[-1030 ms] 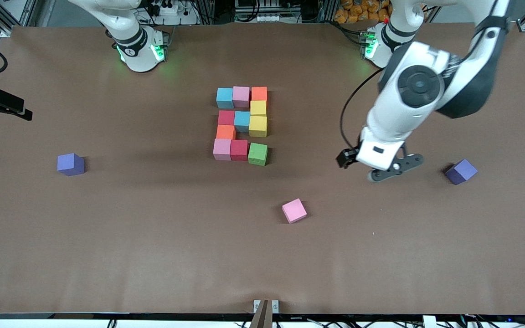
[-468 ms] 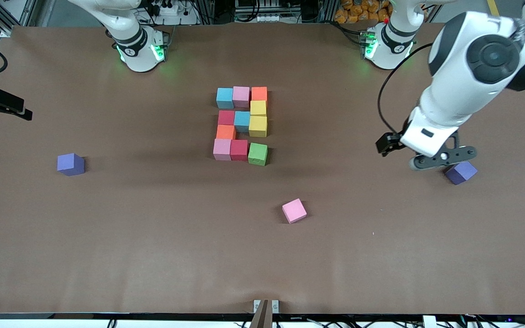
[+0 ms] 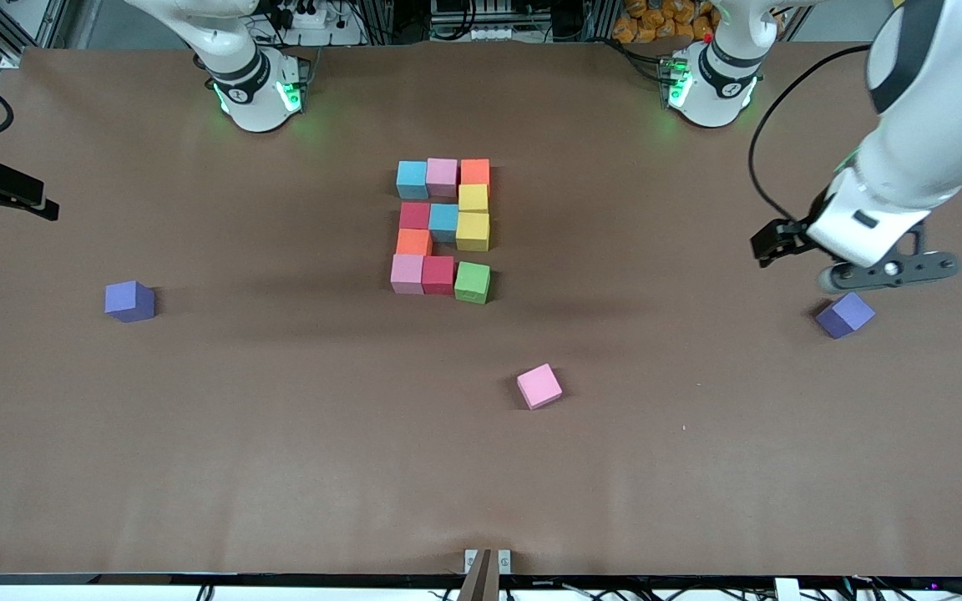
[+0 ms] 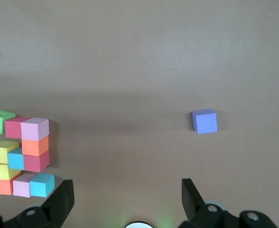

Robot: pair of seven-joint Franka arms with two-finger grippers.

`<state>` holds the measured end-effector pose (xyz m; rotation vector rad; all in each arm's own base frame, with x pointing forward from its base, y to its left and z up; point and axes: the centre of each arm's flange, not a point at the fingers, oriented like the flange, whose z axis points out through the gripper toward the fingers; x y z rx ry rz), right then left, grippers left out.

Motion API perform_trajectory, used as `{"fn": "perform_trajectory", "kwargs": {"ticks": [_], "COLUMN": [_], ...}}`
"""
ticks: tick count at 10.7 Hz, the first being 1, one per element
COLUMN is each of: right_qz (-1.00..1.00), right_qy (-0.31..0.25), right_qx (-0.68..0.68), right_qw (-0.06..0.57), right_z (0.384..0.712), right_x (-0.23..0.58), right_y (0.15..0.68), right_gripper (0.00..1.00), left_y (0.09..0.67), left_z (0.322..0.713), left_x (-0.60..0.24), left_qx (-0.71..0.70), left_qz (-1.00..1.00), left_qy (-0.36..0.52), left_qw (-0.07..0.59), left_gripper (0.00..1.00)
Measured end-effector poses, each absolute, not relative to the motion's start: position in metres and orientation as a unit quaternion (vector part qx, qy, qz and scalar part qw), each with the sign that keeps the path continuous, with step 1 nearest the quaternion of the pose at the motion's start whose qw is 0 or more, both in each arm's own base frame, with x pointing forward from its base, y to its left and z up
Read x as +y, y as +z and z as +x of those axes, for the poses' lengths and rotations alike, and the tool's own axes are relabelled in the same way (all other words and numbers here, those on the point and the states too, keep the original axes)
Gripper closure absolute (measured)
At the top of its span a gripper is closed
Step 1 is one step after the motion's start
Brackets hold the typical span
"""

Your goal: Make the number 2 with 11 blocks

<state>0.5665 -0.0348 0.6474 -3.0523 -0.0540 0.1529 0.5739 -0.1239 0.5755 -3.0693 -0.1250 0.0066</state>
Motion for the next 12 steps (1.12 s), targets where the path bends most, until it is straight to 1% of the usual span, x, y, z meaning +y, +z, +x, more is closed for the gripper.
{"fn": "perform_trajectory", "kwargs": {"ticks": [3, 5, 8, 10, 12], "right_qz": [-0.998, -0.998, -0.999, -0.999, -0.999], "right_qy": [0.050, 0.050, 0.033, 0.024, 0.023], "right_qx": [-0.018, -0.017, -0.016, -0.021, -0.021], "right_qw": [0.042, 0.041, -0.003, -0.011, -0.011], "right_z": [0.566, 0.566, 0.559, 0.552, 0.551], "right_x": [-0.035, -0.035, -0.038, -0.033, -0.032], "right_y": [0.647, 0.648, 0.669, 0.681, 0.681], "right_gripper": [0.00, 0.00, 0.00, 0.00, 0.00], "left_y": [0.592, 0.601, 0.613, 0.624, 0.640], "left_z": [0.574, 0.576, 0.574, 0.569, 0.559], "left_x": [-0.118, -0.101, -0.084, -0.079, -0.088], "left_qx": [-0.028, -0.009, 0.061, 0.059, 0.052], "left_qz": [-0.999, -0.999, -0.997, -0.998, -0.998], "left_qy": [-0.007, -0.005, -0.007, -0.015, -0.028], "left_qw": [0.033, 0.036, 0.040, 0.029, 0.025], "left_gripper": [0.00, 0.00, 0.00, 0.00, 0.00]}}
